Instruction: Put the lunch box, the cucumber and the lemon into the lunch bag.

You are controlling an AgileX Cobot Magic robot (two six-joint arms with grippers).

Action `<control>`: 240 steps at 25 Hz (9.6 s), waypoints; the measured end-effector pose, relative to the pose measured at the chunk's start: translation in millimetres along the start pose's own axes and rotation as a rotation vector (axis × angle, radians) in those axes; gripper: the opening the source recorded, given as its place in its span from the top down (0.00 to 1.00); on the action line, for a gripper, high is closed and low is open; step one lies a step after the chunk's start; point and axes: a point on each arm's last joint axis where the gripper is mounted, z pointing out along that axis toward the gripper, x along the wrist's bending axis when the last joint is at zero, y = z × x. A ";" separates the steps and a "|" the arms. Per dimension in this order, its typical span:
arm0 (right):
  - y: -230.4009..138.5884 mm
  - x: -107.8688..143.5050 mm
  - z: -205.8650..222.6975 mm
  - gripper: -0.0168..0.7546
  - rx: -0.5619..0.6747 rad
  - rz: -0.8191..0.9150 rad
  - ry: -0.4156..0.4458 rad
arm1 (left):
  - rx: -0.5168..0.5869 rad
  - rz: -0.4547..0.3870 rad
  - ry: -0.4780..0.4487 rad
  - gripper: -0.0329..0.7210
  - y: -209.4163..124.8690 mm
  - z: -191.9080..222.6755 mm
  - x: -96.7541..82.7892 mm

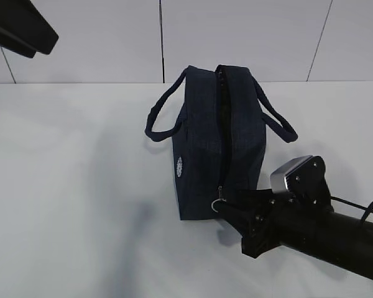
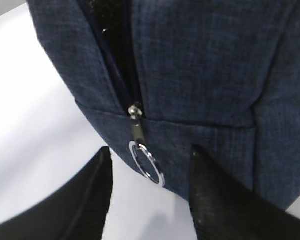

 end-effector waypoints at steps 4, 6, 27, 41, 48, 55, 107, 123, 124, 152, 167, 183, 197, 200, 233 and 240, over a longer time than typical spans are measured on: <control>0.4 0.1 0.4 0.50 -0.001 -0.002 0.003 | 0.000 -0.001 -0.002 0.64 0.0 0.0 -0.2; -0.1 0.5 0.5 0.50 0.001 -0.004 0.007 | 0.000 -0.001 -0.002 0.64 0.0 0.0 -0.2; -5.6 -3.5 3.2 0.50 -0.016 -0.053 -0.024 | -0.001 -0.001 -0.003 0.64 0.1 0.0 -0.3; -1.5 3.1 10.7 0.50 -0.025 -0.108 0.084 | -0.001 -0.003 -0.003 0.64 0.1 0.0 -0.3; -0.3 1.7 11.5 0.50 -0.031 -0.096 0.071 | -0.001 -0.003 -0.003 0.64 0.1 0.0 -0.3; 3.4 0.9 19.0 0.50 -0.016 -0.128 0.097 | -0.001 -0.003 -0.003 0.64 0.1 0.0 -0.3; 6.0 2.0 27.1 0.50 0.034 -0.102 0.151 | -0.009 -0.018 -0.042 0.64 0.8 0.0 -3.8; 6.7 0.9 27.4 0.50 0.030 0.001 0.137 | -0.009 -0.018 -0.042 0.64 0.8 0.0 -3.8; 6.4 0.8 27.4 0.50 0.034 0.001 0.136 | -0.009 -0.018 -0.042 0.64 0.8 0.0 -3.8; 3.1 -2.7 29.4 0.70 0.026 0.033 0.104 | -0.015 -0.027 -0.065 0.64 1.4 -0.1 -5.9; 3.1 -1.8 29.3 0.80 0.026 0.041 0.114 | -0.019 -0.033 -0.083 0.64 1.8 -0.2 -7.5; 3.2 -2.9 29.4 0.82 0.026 0.057 0.101 | -0.019 -0.033 -0.083 0.64 1.8 -0.2 -7.5; 4.2 -2.6 29.0 0.98 0.029 0.095 0.103 | -0.019 -0.033 -0.083 0.64 1.8 -0.2 -7.5; 10.3 -2.0 27.0 0.98 0.021 0.094 0.100 | -0.019 -0.033 -0.083 0.64 1.8 -0.2 -7.5; 48.0 10.2 2.2 0.98 0.103 0.026 0.122 | 0.040 0.024 0.029 0.64 0.3 10.3 0.8; 56.4 12.7 -2.2 0.98 0.082 0.039 0.128 | 0.167 0.058 0.019 0.64 3.1 53.8 -1.0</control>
